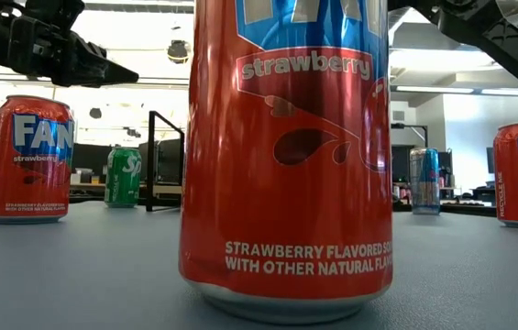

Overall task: Place canned beverage on shelf
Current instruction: Put the middle blue soda can on the shelf

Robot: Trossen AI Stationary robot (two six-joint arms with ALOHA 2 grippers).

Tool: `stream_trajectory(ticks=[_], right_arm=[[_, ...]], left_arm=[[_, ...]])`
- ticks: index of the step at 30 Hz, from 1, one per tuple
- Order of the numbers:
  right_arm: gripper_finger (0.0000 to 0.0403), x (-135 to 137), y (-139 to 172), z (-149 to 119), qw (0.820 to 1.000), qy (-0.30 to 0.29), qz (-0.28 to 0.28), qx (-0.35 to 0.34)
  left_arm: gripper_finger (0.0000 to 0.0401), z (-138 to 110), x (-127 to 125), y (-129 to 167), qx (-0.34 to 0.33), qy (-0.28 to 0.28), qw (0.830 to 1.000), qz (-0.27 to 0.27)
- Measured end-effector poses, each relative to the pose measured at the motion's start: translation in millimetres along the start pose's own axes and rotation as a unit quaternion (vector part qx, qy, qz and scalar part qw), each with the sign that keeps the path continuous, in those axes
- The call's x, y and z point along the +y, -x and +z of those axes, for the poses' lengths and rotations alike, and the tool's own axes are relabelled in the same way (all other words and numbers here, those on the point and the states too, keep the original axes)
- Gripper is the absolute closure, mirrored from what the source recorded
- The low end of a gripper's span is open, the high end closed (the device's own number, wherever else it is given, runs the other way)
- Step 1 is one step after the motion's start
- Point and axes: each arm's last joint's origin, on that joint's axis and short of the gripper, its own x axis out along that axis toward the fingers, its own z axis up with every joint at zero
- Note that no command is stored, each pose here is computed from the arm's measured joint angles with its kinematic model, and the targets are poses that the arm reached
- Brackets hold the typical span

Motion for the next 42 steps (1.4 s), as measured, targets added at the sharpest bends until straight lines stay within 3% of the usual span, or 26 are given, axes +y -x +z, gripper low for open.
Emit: stream_trajectory(ticks=[21,42], right_arm=[[0.0132,6,-3,-3,0.999,0.022,0.040,0.009],[0.0132,3,-15,-8,0.999,0.027,0.033,0.022]], left_arm=[[0.0378,0,0,0,0.002,0.001,1.000,-0.001],[0.0378,0,0,0,0.002,0.001,1.000,-0.001]])
